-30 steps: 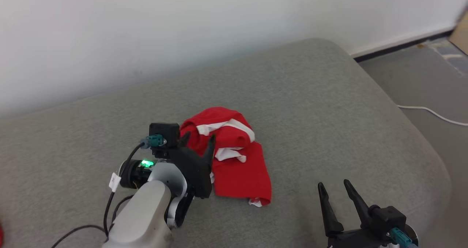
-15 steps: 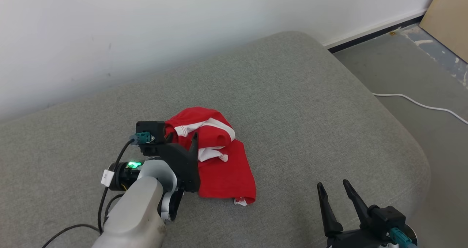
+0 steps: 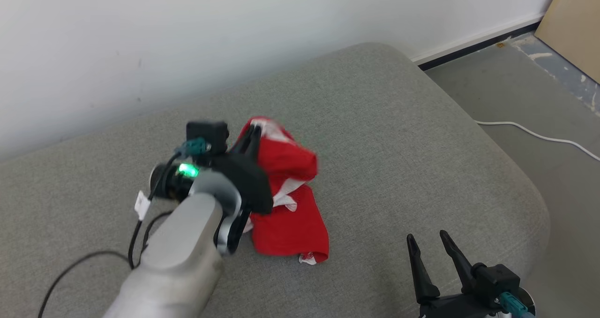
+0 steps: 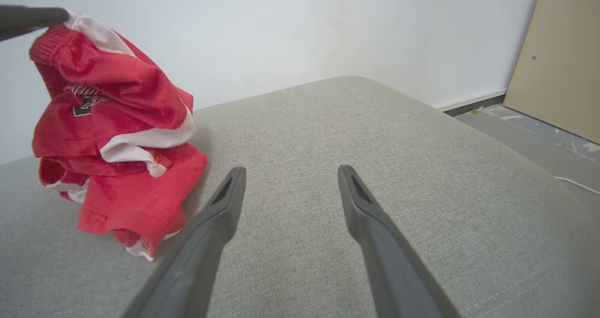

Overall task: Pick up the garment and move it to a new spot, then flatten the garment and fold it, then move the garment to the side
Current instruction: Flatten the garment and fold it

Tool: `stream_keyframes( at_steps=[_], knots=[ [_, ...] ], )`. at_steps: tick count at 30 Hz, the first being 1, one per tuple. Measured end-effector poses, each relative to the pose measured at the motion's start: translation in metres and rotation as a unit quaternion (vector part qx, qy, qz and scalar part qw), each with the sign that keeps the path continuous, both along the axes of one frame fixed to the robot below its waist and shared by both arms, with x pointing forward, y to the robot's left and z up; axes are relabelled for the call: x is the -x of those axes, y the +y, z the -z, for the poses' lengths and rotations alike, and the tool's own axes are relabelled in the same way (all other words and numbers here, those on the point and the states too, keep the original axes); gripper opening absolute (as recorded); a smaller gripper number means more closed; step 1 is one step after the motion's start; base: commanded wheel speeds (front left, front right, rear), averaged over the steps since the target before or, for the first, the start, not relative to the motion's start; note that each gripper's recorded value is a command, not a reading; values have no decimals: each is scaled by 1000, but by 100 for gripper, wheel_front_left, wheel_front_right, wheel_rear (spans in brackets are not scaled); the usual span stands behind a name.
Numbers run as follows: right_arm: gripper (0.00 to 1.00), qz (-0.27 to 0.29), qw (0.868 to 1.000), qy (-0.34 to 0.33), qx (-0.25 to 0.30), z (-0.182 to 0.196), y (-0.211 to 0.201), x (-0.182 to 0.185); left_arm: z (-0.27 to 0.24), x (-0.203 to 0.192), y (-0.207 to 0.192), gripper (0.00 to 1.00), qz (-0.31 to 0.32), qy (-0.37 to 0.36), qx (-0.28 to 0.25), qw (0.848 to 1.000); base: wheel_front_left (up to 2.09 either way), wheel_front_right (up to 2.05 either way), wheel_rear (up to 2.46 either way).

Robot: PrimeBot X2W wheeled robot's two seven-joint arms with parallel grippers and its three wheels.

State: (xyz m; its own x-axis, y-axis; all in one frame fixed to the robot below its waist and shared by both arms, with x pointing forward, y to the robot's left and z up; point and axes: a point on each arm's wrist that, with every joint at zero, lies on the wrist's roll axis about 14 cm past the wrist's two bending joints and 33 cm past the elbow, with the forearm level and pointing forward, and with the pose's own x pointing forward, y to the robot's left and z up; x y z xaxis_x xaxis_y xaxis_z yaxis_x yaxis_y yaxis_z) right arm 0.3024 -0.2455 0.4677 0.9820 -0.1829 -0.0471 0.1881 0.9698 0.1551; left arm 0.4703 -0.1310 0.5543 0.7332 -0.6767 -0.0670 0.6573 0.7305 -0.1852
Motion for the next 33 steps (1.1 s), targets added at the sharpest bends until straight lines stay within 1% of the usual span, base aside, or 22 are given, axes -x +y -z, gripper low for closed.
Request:
stream_keyframes(
  at_steps=[2, 4, 7, 9, 12, 14, 15, 17, 20, 24, 26, 28, 33],
  knots=[
    [100, 1, 1000, 0, 1, 0, -1, 0, -31, 0, -12, 0, 19, -40, 24, 999, 0, 0, 0],
    [100, 0, 1000, 0, 2, 0, -1, 0, -66, 4, -24, 0, 41, -89, 48, 994, 0, 0, 0],
    [100, -2, 1000, -1, 1, 0, 0, -1, -121, 16, -38, 0, 70, -149, 100, 981, 0, 0, 0],
    [100, -4, 1000, -1, 1, -1, 2, -2, -153, 26, -44, 0, 88, -184, 132, 970, 0, 0, 0],
    [100, -6, 1000, -3, -2, -1, 3, -4, -192, 40, -45, 0, 103, -217, 180, 954, 0, 0, 0],
    [100, -8, 1000, -2, -2, -1, 4, -6, -198, 45, -43, 0, 103, -222, 190, 951, 0, 0, 0],
    [100, -10, 1000, -2, -2, 0, 5, -7, -193, 44, -40, 0, 99, -217, 190, 953, 0, 0, 0],
    [100, -15, 1000, 0, -3, 1, 8, -10, -165, 36, -31, 0, 77, -187, 177, 963, 0, 0, 0],
    [100, -26, 1000, 1, -4, 2, 14, -17, -98, 25, -6, 0, 39, -125, 137, 982, 0, 0, 0],
    [100, -48, 999, 3, -5, 4, 26, -28, -15, 22, 42, 0, -13, -48, 78, 996, 0, 0, 0],
    [100, -60, 998, 5, -6, 5, 33, -35, 21, 27, 67, 0, -37, -8, 50, 998, 0, 0, 0],
    [100, -75, 997, 7, -7, 7, 42, -41, 47, 31, 92, 0, -68, 21, 32, 997, 0, 0, 0],
    [100, -118, 993, 11, -10, 10, 69, -56, 83, 36, 153, 0, -148, 57, 4, 987, 0, 0, 0]
  ],
)
